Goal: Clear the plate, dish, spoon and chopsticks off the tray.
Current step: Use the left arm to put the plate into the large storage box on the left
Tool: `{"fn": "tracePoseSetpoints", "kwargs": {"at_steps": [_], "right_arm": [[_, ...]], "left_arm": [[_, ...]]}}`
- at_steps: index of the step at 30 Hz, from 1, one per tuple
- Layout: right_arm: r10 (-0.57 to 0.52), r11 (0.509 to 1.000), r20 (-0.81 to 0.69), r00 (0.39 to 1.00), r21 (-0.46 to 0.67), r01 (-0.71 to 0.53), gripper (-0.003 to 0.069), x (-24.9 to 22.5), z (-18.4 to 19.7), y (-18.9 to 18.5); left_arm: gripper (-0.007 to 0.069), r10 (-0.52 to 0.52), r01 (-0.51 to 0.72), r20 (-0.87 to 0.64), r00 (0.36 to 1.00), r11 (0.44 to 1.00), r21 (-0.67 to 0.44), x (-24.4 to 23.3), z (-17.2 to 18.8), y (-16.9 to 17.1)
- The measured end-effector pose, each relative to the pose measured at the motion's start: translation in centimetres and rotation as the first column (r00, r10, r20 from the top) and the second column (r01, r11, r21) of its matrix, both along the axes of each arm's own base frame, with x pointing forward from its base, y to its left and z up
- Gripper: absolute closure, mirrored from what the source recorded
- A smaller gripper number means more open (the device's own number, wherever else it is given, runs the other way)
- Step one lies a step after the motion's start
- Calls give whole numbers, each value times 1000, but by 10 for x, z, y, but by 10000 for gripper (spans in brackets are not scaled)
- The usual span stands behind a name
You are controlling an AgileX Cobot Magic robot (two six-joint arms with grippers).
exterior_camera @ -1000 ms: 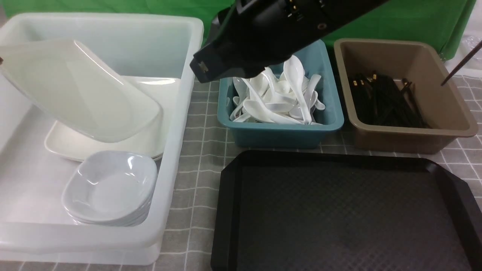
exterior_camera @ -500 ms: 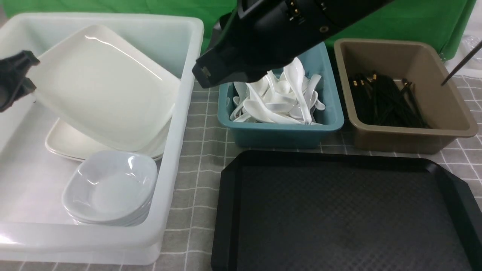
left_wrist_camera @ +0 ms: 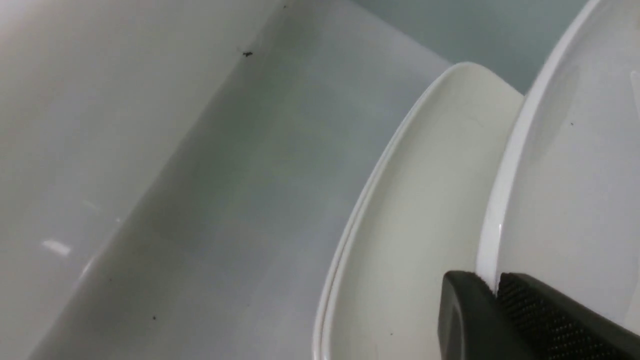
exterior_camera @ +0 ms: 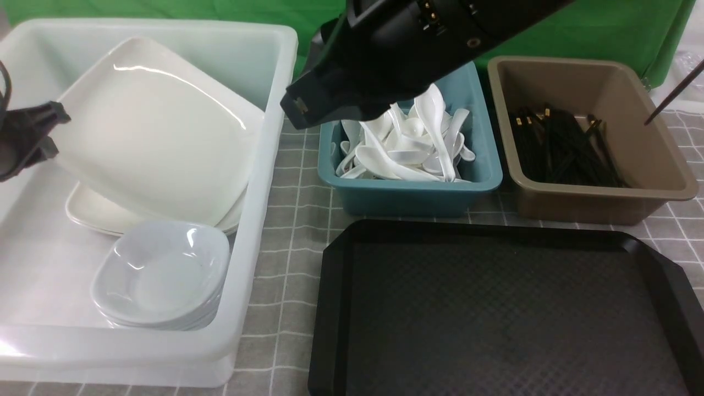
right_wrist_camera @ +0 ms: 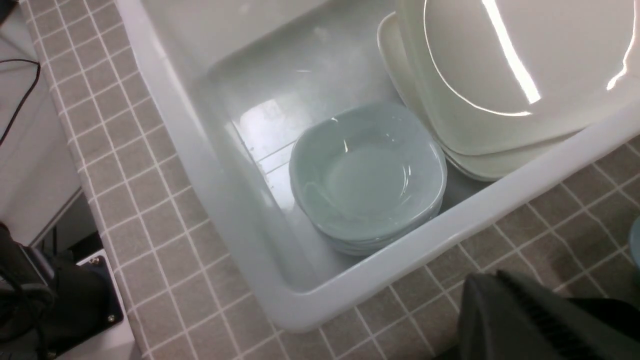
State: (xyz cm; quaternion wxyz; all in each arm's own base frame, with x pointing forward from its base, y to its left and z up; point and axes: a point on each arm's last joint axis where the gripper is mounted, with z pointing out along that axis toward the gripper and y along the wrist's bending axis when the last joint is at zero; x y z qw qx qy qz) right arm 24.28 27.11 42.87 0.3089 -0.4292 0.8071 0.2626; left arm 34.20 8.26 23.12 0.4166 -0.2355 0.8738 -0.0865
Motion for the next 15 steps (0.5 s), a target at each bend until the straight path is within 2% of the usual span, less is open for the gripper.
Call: {"fn": "tracePoseSetpoints", "kwargs": {"at_steps": [11, 15], "right_arm": [[1, 1000, -2, 1000, 2, -1, 633, 0, 0, 0], [1, 1000, -2, 1000, 2, -1, 633, 0, 0, 0]], "left_arm": [[522, -53, 52, -102, 993, 999, -16, -3, -12, -4], [450, -93, 92, -170, 981, 996, -15, -7, -18, -6]]}}
